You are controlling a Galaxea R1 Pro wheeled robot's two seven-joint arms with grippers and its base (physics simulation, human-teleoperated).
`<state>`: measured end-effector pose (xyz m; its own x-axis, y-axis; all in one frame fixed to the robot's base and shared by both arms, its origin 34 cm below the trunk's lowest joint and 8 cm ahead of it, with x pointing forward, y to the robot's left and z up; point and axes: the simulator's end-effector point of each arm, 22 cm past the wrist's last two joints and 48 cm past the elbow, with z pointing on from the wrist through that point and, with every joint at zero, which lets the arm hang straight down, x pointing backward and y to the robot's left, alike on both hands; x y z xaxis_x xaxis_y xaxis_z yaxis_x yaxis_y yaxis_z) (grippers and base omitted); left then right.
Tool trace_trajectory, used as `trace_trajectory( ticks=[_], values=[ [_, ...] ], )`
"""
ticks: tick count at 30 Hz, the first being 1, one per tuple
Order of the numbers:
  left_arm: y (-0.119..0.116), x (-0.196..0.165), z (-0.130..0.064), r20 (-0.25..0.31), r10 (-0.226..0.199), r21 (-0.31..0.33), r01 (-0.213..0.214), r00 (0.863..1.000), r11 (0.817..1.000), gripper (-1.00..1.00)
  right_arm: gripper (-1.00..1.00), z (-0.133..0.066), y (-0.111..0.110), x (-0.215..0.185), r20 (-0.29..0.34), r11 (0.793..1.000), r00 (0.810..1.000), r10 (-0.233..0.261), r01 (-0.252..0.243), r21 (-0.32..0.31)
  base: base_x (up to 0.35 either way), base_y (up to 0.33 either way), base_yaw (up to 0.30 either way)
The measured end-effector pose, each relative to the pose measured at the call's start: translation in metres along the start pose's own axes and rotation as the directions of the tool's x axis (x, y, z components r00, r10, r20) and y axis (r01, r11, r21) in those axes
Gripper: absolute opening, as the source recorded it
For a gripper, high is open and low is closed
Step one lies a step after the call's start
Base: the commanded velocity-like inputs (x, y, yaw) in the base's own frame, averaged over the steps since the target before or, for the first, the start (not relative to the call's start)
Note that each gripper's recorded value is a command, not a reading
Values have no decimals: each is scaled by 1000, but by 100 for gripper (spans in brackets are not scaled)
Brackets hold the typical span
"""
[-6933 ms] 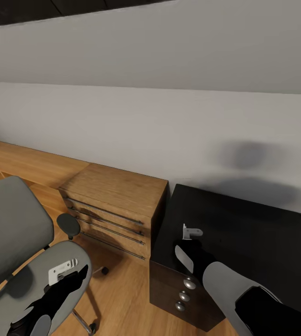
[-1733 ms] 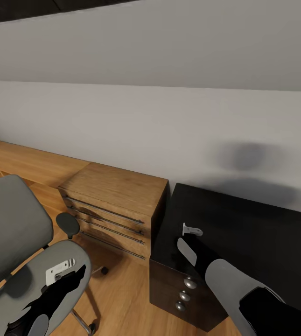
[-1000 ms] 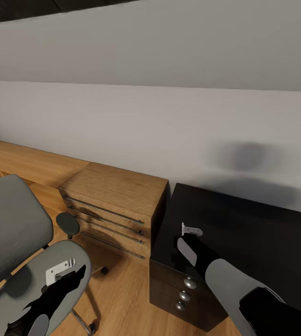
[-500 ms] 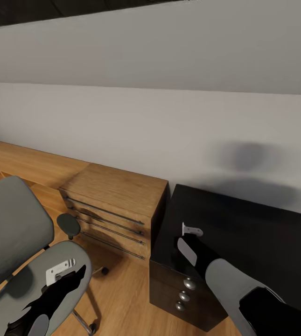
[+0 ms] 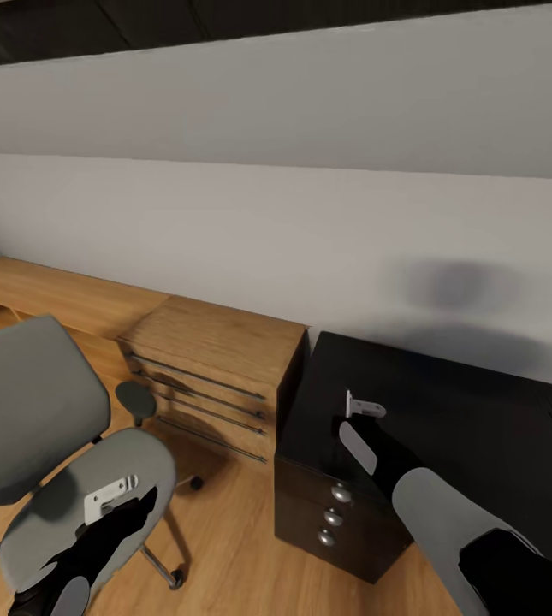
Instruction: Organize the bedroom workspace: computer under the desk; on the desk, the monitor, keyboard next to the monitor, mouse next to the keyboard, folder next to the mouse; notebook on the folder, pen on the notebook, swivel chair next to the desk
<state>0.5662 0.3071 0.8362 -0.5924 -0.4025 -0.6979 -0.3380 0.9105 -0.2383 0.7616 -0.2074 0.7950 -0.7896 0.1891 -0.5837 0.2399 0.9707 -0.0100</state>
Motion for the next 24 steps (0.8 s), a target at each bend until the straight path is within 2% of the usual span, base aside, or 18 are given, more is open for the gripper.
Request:
trace_trajectory(
  ticks=[5, 11, 12, 16, 18, 20, 22, 24],
  values=[
    [1, 4, -3, -18, 2, -5, -2, 1000, 1000, 100, -100, -13, -8, -23, 36, 1000, 999, 8, -9, 29, -297, 0, 0],
    [3, 34, -6, -123, 22, -13, -24, 992, 1000, 100, -100, -39, -18, -47, 100, 998, 995, 11, -17, 59, -66, 0, 0],
    [-1, 44, -6, -154, 32, -6, -33, 988, 999, 100, -100, -48, -19, -47, 116, 999, 993, 11, -16, 50, -13, 0, 0],
    [-21, 65, -11, -206, 73, 36, -67, 976, 997, 100, -100, -73, -16, -49, 156, 1000, 988, 11, -13, 14, -5, 0, 0],
    [-17, 92, -10, -264, 94, 31, -89, 960, 996, 100, -100, -81, -20, -51, 167, 1000, 986, 15, -19, 18, -1, 0, 0],
    [4, 131, -9, -343, 120, -5, -129, 932, 992, 100, -100, -86, -25, -53, 173, 999, 985, 25, -31, 32, 0, 0, 0],
    [22, 155, -9, -382, 143, -36, -169, 913, 985, 100, -100, -89, -28, -55, 175, 998, 984, 35, -44, 45, 0, 0, 0],
    [39, 169, -9, -391, 167, -65, -208, 905, 976, 100, -100, -94, -31, -57, 176, 997, 983, 53, -63, 51, 0, 0, 0]
  ],
)
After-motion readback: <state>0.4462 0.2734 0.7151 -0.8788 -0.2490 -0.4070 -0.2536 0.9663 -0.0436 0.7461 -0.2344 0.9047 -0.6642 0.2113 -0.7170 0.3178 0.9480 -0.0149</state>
